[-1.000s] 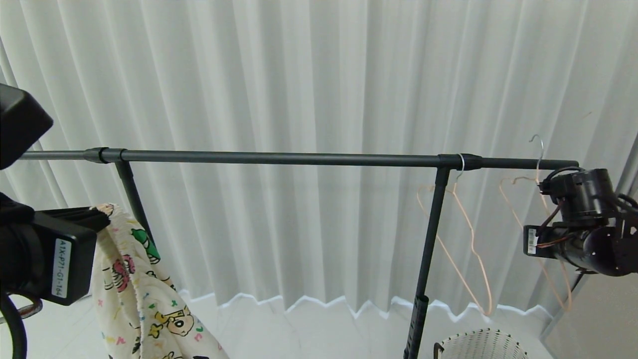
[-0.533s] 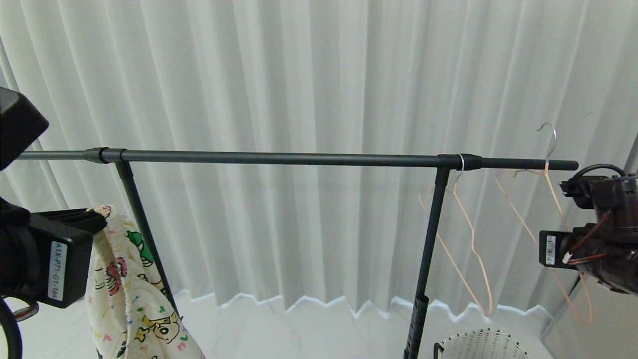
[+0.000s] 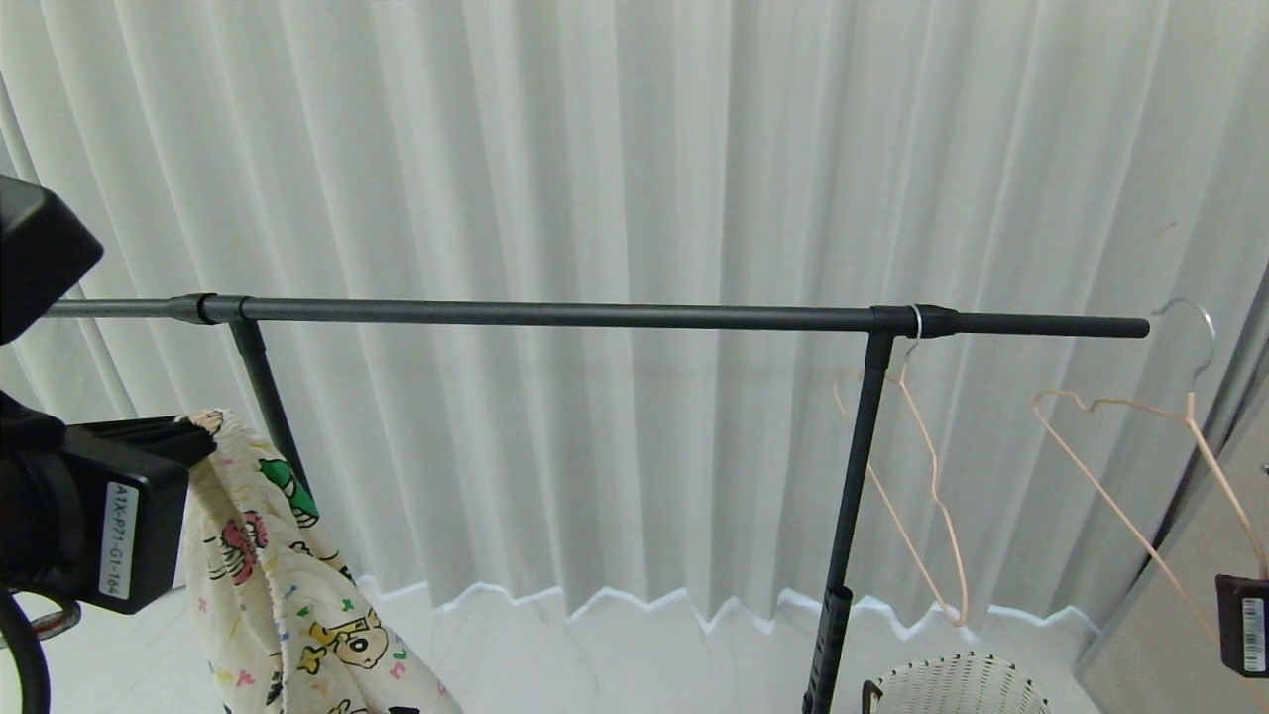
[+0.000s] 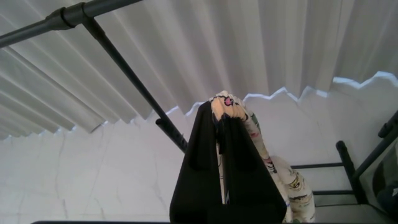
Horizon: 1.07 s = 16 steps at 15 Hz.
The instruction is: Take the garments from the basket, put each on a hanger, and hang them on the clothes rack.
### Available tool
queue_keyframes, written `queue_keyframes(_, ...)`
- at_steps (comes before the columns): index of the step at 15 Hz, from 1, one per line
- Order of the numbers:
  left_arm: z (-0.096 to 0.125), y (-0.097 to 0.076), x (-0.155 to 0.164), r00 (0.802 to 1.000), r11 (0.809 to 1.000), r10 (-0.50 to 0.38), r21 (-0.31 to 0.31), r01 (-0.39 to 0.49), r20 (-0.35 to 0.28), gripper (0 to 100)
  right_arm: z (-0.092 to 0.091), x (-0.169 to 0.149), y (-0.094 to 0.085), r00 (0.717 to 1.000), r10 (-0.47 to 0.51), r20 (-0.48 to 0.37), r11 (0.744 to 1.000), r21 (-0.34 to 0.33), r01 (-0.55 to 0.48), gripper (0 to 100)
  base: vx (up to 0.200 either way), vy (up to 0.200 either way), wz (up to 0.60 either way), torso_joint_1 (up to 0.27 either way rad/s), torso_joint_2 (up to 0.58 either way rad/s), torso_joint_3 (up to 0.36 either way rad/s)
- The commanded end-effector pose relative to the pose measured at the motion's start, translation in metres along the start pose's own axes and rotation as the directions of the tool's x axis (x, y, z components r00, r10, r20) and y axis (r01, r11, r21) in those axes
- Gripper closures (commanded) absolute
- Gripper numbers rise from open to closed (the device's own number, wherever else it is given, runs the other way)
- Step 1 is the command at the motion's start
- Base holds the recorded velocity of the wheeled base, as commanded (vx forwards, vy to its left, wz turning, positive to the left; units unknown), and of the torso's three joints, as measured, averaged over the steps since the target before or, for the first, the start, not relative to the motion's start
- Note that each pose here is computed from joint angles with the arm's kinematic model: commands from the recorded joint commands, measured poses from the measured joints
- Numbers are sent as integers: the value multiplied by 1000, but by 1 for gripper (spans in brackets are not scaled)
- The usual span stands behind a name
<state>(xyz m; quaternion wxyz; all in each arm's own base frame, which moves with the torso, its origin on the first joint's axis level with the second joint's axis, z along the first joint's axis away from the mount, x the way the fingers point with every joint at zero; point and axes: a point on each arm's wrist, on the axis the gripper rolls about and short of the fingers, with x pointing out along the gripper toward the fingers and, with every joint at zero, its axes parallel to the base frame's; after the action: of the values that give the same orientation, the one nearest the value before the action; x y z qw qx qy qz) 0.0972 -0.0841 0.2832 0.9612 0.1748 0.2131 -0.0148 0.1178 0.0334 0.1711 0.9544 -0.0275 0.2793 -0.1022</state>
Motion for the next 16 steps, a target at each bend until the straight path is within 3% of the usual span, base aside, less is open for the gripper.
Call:
queue_keyframes(1,0,0,0,1000,1000,0,0,0,0,100,-5,-12,-8,999,9,42,1000,24,-10,100,-200,0,0,22,7,7)
queue_keyframes(12,0,-1,1,1000,1000,2,2,-2,-4,100,-7,-13,-9,999,10,46,1000,-6,-10,100,-200,0,0,-1,1,4)
queue_keyframes(16,0,-1,1,1000,1000,2,2,-2,-4,100,-6,-18,-12,997,20,72,1000,6,-20,100,0,0,0,0,0,0)
